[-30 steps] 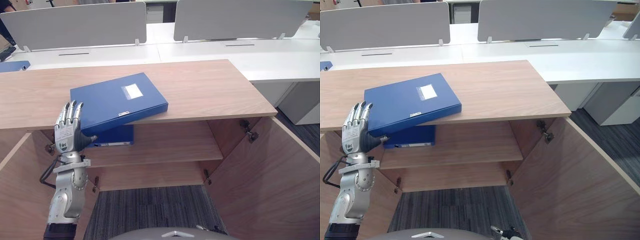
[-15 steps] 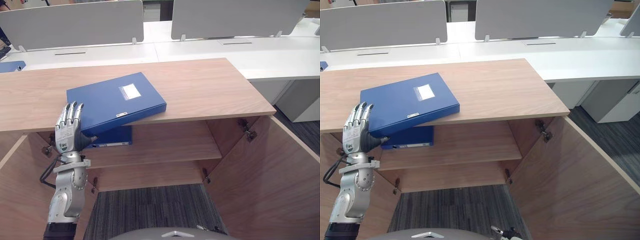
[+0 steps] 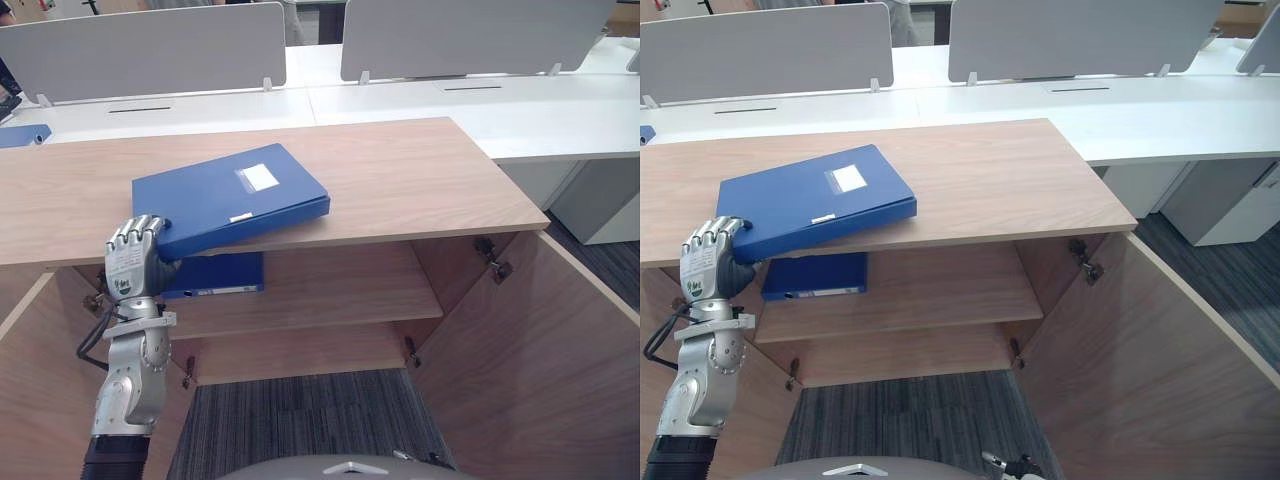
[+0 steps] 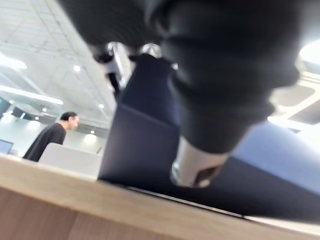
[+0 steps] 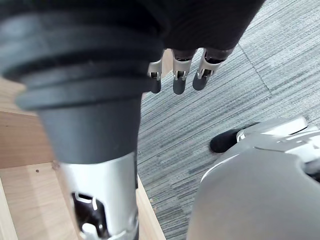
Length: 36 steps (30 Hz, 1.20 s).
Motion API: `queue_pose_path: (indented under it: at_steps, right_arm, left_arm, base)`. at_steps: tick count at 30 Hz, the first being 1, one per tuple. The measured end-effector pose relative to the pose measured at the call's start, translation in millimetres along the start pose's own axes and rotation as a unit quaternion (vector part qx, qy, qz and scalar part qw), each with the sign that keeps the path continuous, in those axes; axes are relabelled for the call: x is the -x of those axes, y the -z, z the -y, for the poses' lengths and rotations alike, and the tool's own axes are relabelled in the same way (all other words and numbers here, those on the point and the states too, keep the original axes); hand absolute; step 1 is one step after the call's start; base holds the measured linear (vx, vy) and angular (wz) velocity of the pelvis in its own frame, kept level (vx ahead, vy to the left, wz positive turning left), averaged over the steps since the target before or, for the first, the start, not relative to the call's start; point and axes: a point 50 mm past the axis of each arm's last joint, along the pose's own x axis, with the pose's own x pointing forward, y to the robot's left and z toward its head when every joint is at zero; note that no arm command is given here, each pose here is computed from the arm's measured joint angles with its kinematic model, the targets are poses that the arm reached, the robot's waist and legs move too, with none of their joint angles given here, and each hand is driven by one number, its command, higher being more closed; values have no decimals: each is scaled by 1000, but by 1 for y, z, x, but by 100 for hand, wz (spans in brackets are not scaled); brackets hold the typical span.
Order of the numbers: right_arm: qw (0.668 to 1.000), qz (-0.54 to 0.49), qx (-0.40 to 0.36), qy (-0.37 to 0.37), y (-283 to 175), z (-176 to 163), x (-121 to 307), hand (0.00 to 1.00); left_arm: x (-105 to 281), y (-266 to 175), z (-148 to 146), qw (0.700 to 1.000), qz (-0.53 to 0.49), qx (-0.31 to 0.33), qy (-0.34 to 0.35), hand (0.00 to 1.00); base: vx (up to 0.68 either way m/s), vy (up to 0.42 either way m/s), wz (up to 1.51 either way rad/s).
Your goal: Walk over to the cabinet, pick up the folder, carry it to the office cabinet, place the folder inside the office cabinet, then close the office cabinet door
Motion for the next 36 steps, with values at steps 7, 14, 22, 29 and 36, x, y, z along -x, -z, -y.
queue_pose_path:
  at_steps: [7, 14, 22, 29, 36]
  right_arm:
    - [1000, 0, 0, -1, 0, -1, 0, 0]
    - [1000, 0, 1, -1, 0, -1, 0, 0]
    - [999, 8, 32, -11, 0, -7, 1, 0]
    - [998, 54, 33, -22, -12, -14, 4, 0]
    - [985, 154, -19, -72, -44, -43, 20, 0]
  left_arm:
    - [-3, 1, -3, 1000, -2, 0, -12, 100]
    - [-2, -6, -9, 999, 8, 26, -31, 100]
    - [13, -43, -21, 986, 44, 155, -53, 100]
    - [19, -60, -36, 965, 54, 243, -82, 100]
    - [24, -74, -67, 928, 56, 333, -160, 100]
  base:
    - [0, 0, 0]
    - [0, 0, 0]
    - [-13, -3, -2]
    - [-60, -20, -3]
    - [-26, -15, 0]
